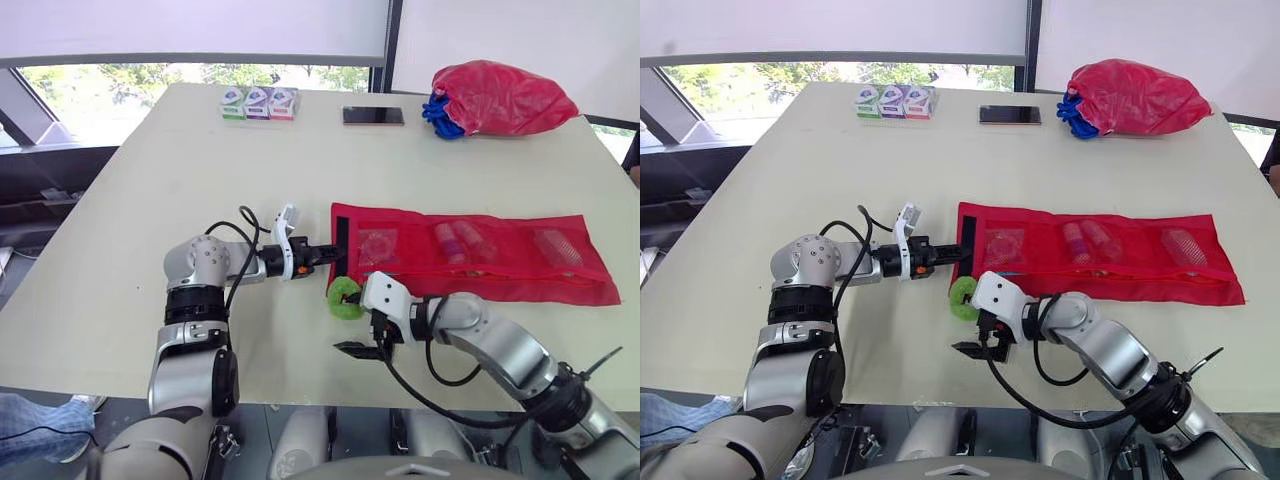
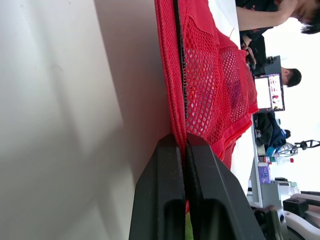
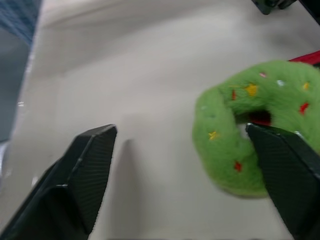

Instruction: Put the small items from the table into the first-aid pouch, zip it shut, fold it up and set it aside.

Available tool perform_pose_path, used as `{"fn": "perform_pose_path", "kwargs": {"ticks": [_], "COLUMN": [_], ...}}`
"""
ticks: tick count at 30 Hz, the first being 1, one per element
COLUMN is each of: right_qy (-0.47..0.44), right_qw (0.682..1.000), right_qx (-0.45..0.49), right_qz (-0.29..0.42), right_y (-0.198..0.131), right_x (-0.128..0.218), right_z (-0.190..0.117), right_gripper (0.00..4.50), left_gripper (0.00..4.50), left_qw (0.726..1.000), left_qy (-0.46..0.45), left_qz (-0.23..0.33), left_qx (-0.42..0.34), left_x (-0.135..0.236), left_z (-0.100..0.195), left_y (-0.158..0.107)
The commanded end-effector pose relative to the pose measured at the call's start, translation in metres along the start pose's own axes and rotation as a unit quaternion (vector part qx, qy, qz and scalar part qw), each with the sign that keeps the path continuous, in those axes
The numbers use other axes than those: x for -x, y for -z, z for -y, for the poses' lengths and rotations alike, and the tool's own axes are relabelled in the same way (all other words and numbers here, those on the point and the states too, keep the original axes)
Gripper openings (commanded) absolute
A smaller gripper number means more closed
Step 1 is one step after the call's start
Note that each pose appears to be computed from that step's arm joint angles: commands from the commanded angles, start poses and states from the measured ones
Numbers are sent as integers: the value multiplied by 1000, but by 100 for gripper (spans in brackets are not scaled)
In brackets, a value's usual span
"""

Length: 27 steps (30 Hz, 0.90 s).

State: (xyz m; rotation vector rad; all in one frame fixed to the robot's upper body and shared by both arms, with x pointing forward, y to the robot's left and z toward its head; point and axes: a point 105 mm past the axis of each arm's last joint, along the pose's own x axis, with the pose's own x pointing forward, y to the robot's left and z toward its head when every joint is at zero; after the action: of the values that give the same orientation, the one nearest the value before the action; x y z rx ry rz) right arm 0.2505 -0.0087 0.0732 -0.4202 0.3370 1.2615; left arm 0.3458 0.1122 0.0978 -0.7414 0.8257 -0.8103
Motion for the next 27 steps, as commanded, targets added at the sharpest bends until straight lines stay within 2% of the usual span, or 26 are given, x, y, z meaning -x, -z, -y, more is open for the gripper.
{"fn": "perform_pose_path", "kwargs": {"ticks": [1,5,6,9,13,17,19,22,27], "right_qy": [50,63,67,79,110,166,206,258,349], "right_qw": [997,995,995,996,988,953,921,888,852], "right_qx": [14,39,40,24,-50,-175,-245,-304,-328], "right_qz": [-64,-67,-61,-17,94,185,222,228,209], "right_y": [24,20,17,1,-30,-35,-28,-6,28], "right_x": [7,12,14,18,35,60,75,96,134], "right_z": [18,24,26,30,38,49,56,61,67], "right_gripper": [234,24,6,6,6,6,6,6,6], "left_gripper": [0,0,0,0,0,0,0,0,0], "left_qw": [1000,1000,1000,1000,999,997,996,994,992], "left_qy": [1,-1,-2,-4,-19,-39,-51,-61,-80], "left_qz": [2,8,8,9,13,6,4,-2,5], "left_qx": [-5,-6,-7,-13,-32,-66,-75,-91,-102], "left_x": [-1,-1,0,1,8,17,21,26,36], "left_z": [0,-2,-2,-4,-11,-20,-27,-32,-42], "left_y": [-1,-3,-3,-3,-4,-1,1,4,2]}}
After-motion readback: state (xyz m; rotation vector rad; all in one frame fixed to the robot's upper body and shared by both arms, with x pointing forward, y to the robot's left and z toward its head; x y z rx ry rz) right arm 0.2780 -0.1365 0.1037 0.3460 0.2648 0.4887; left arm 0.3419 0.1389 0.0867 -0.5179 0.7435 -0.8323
